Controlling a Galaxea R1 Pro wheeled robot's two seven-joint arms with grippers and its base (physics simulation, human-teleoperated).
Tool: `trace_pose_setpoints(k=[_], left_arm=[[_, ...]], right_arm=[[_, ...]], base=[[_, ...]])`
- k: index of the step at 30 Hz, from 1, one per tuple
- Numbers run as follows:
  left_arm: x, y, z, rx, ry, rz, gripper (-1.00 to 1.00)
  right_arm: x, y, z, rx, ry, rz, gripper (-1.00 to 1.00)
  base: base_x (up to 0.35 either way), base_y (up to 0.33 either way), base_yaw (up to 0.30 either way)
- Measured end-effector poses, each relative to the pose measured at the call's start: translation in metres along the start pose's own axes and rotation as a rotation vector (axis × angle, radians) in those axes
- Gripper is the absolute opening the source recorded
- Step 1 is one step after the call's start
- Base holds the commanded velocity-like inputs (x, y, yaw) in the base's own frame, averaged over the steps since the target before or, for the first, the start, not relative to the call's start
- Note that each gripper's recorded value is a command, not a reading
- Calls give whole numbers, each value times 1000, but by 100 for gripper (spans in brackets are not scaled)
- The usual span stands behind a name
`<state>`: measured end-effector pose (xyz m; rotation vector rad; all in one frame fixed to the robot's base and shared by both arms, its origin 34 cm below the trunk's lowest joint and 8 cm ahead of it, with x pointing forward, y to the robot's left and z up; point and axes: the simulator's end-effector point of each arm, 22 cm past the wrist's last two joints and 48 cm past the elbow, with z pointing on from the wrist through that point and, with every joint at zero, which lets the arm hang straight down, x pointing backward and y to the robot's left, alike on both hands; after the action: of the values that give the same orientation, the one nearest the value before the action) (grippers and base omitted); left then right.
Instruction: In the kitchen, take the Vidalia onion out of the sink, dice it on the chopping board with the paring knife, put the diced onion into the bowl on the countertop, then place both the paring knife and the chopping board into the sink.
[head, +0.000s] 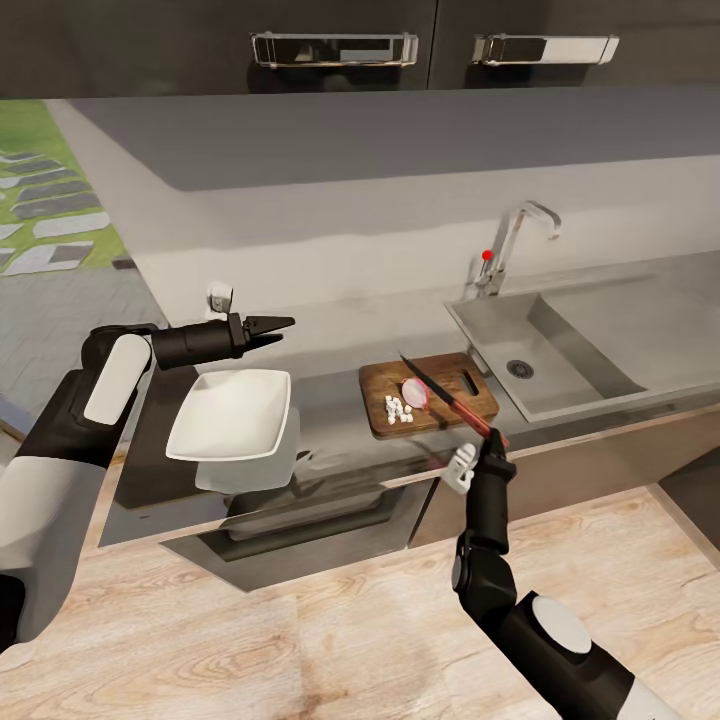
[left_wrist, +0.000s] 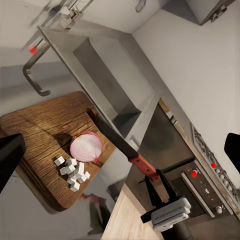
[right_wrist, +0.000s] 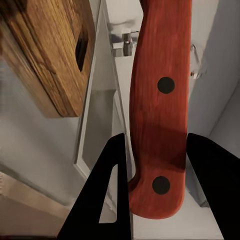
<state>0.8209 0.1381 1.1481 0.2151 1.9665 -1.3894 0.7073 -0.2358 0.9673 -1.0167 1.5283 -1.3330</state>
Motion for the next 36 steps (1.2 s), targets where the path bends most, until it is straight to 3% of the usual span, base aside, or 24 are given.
trace_pose_setpoints(k=[21, 22, 23, 25, 36], left_arm=[[0, 0, 0, 0, 0, 0, 100], [0, 0, 0, 0, 0, 0, 100], [0, 0, 0, 0, 0, 0, 100], [0, 0, 0, 0, 0, 0, 100], [0, 0, 0, 0, 0, 0, 100]], right_arm=[[19, 12, 6, -16, 43, -32, -100], [20, 14, 7, -19, 45, -36, -100], [23, 15, 7, -6, 49, -74, -100], [29, 30, 6, -44, 57, -74, -100], [34, 42, 4, -62, 64, -102, -100]], base=[[0, 0, 0], [0, 0, 0], [0, 0, 0], [0, 0, 0], [0, 0, 0]])
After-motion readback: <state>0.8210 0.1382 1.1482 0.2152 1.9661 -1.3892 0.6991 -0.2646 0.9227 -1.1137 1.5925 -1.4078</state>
